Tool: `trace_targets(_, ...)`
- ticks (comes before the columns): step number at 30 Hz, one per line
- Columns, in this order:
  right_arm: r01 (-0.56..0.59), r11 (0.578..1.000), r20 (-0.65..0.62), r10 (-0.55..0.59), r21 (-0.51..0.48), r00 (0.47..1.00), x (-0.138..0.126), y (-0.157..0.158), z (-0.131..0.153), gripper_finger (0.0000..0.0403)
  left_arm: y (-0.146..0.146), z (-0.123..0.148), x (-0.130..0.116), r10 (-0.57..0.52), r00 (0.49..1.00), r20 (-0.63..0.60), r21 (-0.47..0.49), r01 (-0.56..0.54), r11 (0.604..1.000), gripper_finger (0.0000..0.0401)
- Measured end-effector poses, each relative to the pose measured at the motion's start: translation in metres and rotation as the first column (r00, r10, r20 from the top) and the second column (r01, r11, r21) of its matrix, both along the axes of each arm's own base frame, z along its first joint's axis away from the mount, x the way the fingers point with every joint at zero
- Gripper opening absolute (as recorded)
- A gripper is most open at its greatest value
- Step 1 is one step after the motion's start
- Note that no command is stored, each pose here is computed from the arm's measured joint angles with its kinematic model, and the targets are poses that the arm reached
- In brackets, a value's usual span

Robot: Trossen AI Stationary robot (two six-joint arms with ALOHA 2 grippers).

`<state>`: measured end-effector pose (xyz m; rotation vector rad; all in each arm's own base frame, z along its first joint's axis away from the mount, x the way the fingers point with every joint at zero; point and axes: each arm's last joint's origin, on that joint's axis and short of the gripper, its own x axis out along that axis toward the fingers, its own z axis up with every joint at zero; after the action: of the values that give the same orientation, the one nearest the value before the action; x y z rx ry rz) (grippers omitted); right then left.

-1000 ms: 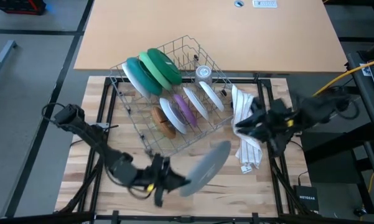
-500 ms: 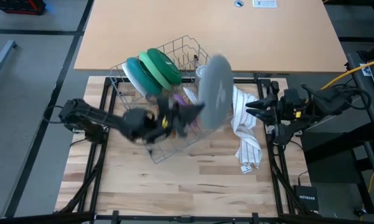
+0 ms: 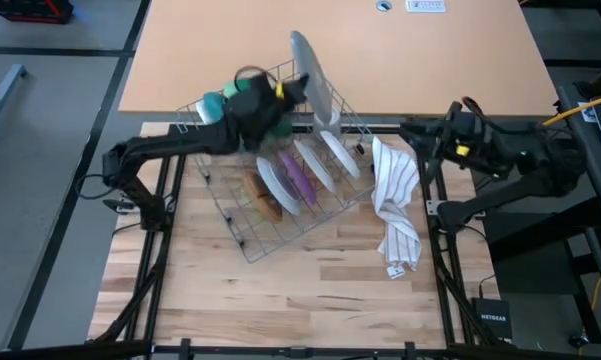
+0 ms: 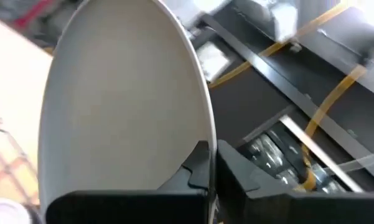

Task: Sort dishes
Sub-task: Put the grey plate into the dish rack

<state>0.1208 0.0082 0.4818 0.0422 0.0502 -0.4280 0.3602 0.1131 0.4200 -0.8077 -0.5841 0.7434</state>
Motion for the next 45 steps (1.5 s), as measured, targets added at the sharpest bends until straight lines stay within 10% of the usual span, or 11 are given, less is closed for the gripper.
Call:
trace_targets(13,0.087,0.996,-0.145,-0.087,-0.011,0.985,0.021,-0.052,-0.013,0.0087,0.093,-0.027,-0.038,0.129,0.985,-0.111,-0.203,-0.15,0.968,0.0)
trace_targets(45,-0.049,0.992,-0.289,0.082,0.118,0.954,0.068,-0.109,-0.043,0.0087,0.115,-0.081,-0.022,0.088,0.95,-0.299,-0.334,-0.19,0.923,0.0028)
